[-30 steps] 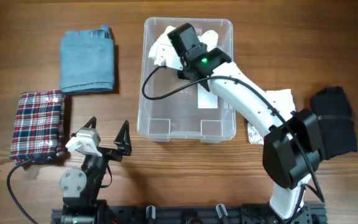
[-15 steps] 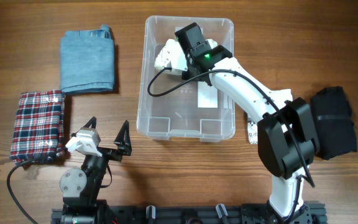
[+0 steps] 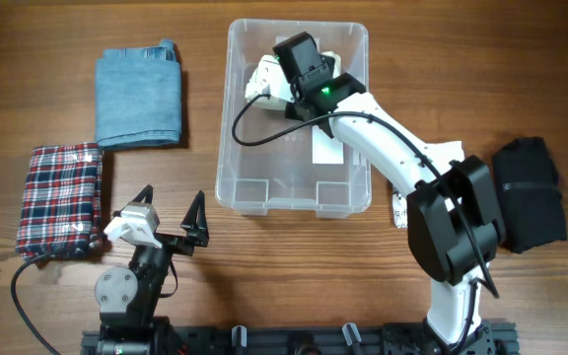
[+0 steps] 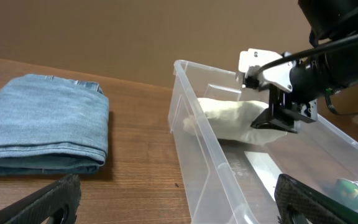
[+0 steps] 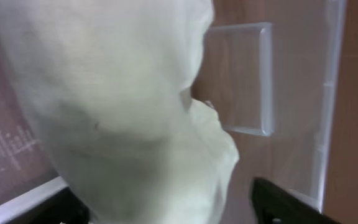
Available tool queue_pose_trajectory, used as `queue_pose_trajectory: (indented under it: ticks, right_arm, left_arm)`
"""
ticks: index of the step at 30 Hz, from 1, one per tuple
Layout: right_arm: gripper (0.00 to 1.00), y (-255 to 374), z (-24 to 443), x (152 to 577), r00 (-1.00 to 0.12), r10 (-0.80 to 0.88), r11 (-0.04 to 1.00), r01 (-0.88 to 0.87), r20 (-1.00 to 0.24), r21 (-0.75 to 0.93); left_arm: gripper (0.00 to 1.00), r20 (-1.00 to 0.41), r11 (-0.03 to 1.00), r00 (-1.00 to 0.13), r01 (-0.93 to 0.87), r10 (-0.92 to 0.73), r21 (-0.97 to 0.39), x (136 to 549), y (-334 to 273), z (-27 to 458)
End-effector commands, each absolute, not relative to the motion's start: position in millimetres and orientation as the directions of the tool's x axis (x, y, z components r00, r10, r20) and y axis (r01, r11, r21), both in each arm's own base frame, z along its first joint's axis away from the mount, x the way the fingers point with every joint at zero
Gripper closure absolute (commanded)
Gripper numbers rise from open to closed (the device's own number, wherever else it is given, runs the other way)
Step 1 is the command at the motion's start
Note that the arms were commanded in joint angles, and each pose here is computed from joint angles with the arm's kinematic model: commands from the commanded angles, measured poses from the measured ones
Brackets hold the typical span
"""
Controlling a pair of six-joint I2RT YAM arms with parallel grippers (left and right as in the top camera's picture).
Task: Pack container
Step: 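Carry the cream garment left over the clear bin and lower it, then open the right gripper and press the cream garment flat in the bin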
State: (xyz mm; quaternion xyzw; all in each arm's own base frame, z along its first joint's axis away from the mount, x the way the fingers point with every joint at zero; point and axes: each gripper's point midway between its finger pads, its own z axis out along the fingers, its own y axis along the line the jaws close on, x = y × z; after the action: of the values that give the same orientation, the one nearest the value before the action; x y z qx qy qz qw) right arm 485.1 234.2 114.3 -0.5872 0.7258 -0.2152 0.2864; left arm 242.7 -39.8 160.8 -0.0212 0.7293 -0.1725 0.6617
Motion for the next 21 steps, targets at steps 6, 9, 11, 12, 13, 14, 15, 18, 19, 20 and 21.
queue_pose_trajectory:
  ticks: [6,9,11,12,13,14,15,18,19,20,21]
  right_arm:
    - [0.00,232.6,201.2,487.6,-0.233,-0.892,0.449,-0.568,-0.388,-0.690]
    - [0.00,234.2,222.3,482.8,-0.280,-0.810,0.579,-0.524,-0.516,-0.625]
    - [0.00,236.0,230.6,480.2,-0.306,-0.753,0.647,-0.504,-0.582,-0.573]
    - [0.01,237.3,233.4,477.9,-0.323,-0.720,0.681,-0.497,-0.614,-0.537]
    - [0.02,239.4,232.9,475.4,-0.341,-0.690,0.709,-0.499,-0.639,-0.499]
    - [0.04,242.3,231.5,472.3,-0.360,-0.659,0.733,-0.505,-0.660,-0.456]
    - [0.07,245.9,227.9,468.6,-0.381,-0.633,0.750,-0.517,-0.674,-0.412]
    - [0.28,256.8,210.6,453.2,-0.466,-0.558,0.787,-0.560,-0.686,-0.260]
    - [0.37,260.6,205.0,446.3,-0.504,-0.526,0.799,-0.568,-0.685,-0.197]
    - [0.42,262.5,201.6,442.0,-0.528,-0.508,0.806,-0.570,-0.680,-0.160]
    - [0.50,263.6,197.4,436.4,-0.559,-0.489,0.814,-0.568,-0.669,-0.121]
  left_arm:
    - [0.00,-0.961,0.945,-0.126,0.190,-0.245,-0.266,243.2,-37.8,157.3]
    - [0.00,-0.961,0.945,-0.126,0.190,-0.245,-0.266,243.2,-37.8,157.3]
    - [0.00,-0.961,0.945,-0.126,0.190,-0.245,-0.266,243.2,-37.8,157.5]
    - [0.00,-0.961,0.945,-0.126,0.190,-0.245,-0.266,243.2,-37.8,157.3]
    - [0.00,-0.961,0.945,-0.126,0.190,-0.245,-0.266,243.2,-37.8,157.5]
    - [0.00,-0.961,0.945,-0.126,0.190,-0.245,-0.266,243.2,-37.8,157.5]
    - [0.00,-0.961,0.945,-0.126,0.190,-0.245,-0.266,243.2,-37.8,157.5]
    - [0.00,-0.961,0.945,-0.126,0.190,-0.245,-0.266,243.2,-37.8,157.5]
    - [0.00,-0.961,0.945,-0.126,0.190,-0.245,-0.266,243.2,-37.8,157.3]
    - [0.00,-0.961,0.945,-0.126,0.190,-0.245,-0.266,243.2,-37.8,157.3]
    - [0.00,-0.961,0.945,-0.126,0.190,-0.245,-0.266,243.2,-37.8,157.3]
